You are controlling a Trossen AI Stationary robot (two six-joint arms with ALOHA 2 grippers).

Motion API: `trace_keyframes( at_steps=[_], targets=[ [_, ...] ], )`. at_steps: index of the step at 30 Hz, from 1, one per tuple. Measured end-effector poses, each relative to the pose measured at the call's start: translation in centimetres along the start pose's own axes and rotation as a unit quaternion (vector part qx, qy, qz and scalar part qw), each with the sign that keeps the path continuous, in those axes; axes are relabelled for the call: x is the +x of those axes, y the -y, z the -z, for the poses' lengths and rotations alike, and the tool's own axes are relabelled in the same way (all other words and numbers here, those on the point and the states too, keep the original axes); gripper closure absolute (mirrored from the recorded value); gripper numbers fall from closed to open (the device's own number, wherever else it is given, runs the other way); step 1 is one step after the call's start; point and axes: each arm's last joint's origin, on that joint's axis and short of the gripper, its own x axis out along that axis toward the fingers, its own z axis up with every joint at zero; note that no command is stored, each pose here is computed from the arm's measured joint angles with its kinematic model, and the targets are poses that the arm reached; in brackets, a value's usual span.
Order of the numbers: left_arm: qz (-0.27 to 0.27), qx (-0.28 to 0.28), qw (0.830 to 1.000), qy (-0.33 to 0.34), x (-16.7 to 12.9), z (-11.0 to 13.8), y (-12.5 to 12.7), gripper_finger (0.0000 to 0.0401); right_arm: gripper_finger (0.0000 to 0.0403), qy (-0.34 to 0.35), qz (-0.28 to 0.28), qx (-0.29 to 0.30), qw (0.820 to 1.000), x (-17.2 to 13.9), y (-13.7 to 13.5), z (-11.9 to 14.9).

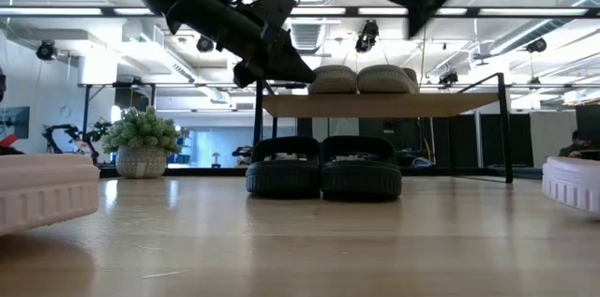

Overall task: Pick and place slides into the shelf
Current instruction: Put the gray slipper on the shelf

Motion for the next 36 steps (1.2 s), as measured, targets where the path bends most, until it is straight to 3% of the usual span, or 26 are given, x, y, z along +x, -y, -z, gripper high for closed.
trace_keyframes(
  at_steps=[3, 6, 12, 17, 22, 36],
  targets=[
    [0.002, -0.001, 1.000, 0.000, 0.0, 0.0, 0.0, 0.0383, 0.0323, -0.087, 0.020, 0.129, 0.988, 0.4, 2.8, 1.6],
    [0.010, -0.022, 1.000, -0.001, -0.1, -0.1, 0.0, 0.0383, 0.0368, -0.127, 0.017, 0.207, 0.970, 0.6, 4.7, 2.4],
    [0.020, -0.053, 0.998, -0.008, -0.3, -0.1, 0.1, 0.0383, 0.0390, -0.175, -0.011, 0.290, 0.941, 2.9, 6.4, 1.8],
    [0.013, -0.052, 0.998, -0.023, -0.9, -0.2, -0.1, 0.0383, 0.0390, -0.224, -0.031, 0.287, 0.931, 6.3, 6.1, 0.9],
    [-0.001, -0.051, 0.998, -0.035, -1.2, 0.0, -0.3, 0.0383, 0.0390, -0.251, -0.036, 0.246, 0.936, 8.7, 4.8, 0.3],
    [-0.008, -0.048, 0.998, -0.051, -1.2, 0.6, -0.5, 0.0383, 0.0390, -0.184, -0.060, 0.257, 0.947, 11.0, 4.4, -1.5]
  ],
)
